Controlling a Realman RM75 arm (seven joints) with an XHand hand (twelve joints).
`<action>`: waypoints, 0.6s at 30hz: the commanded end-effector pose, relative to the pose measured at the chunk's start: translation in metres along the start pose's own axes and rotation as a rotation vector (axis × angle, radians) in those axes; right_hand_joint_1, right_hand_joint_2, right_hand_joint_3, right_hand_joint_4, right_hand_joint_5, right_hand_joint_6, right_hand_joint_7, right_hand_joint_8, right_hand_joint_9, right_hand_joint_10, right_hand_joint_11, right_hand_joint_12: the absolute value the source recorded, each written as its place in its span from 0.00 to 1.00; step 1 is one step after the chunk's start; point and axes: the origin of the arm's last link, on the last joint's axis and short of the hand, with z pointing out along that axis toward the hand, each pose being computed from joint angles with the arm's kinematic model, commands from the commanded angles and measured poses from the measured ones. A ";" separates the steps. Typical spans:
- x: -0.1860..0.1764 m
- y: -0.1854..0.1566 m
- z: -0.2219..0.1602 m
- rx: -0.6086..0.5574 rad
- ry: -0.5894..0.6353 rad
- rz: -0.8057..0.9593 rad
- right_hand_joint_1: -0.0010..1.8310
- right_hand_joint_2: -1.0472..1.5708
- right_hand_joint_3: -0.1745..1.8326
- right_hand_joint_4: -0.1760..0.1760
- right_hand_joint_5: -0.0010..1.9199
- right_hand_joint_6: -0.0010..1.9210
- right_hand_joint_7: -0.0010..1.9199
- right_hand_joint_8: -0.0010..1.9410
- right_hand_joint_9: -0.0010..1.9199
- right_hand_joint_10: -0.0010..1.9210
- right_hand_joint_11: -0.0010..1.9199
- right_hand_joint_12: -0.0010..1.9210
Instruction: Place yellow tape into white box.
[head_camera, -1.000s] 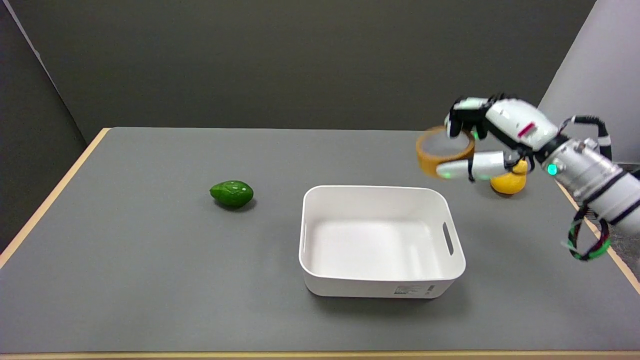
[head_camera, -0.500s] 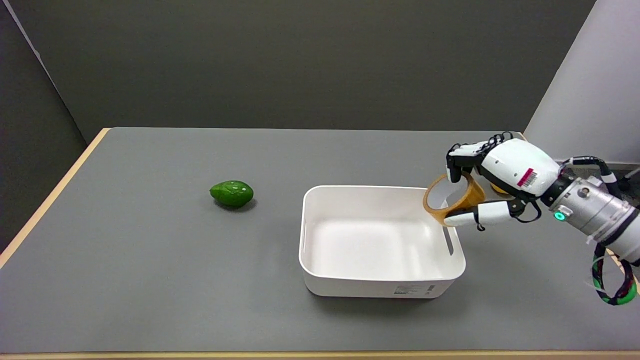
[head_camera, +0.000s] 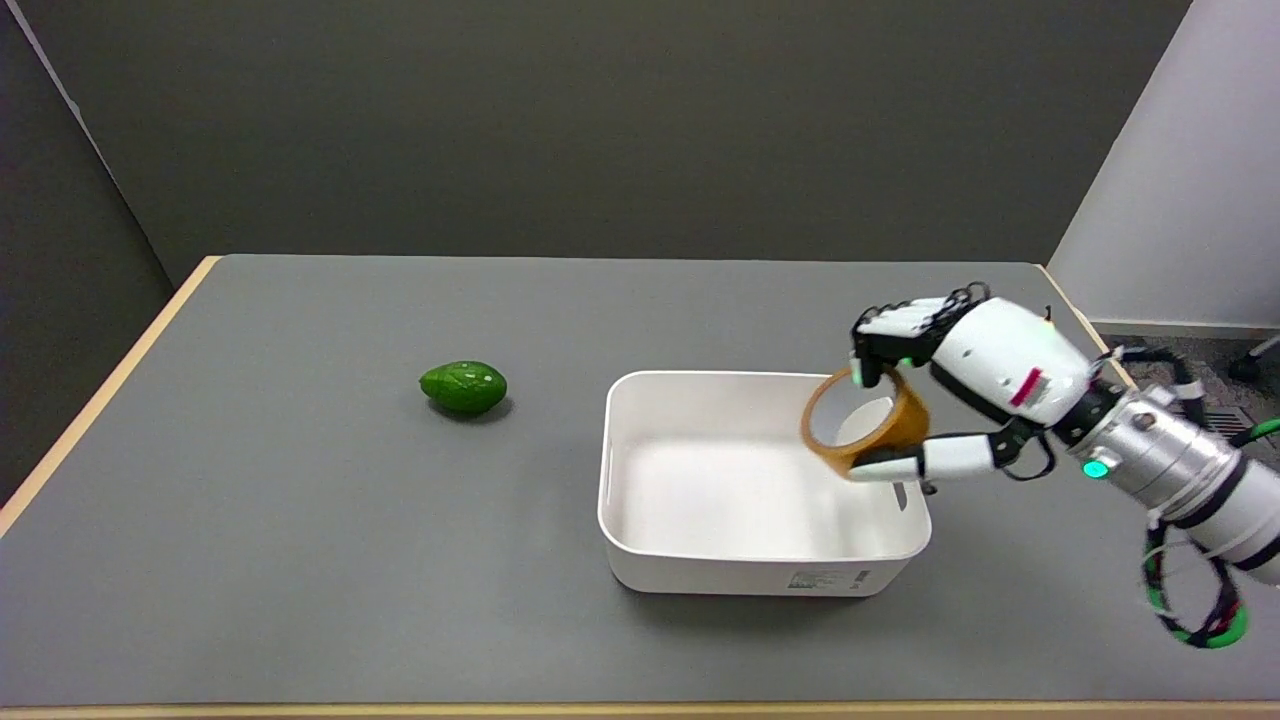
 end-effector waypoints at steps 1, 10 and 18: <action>-0.067 -0.063 0.047 0.148 0.003 0.125 0.66 0.81 0.26 0.05 0.31 0.77 0.47 0.69 0.43 0.66 0.37 0.84; -0.075 -0.063 0.056 0.064 -0.027 0.217 0.52 0.75 0.37 0.37 0.26 0.60 0.39 0.54 0.36 0.62 0.33 0.85; -0.051 -0.047 0.066 0.034 0.074 0.258 0.16 0.61 0.53 0.81 0.05 0.16 0.06 0.11 0.06 0.35 0.08 0.71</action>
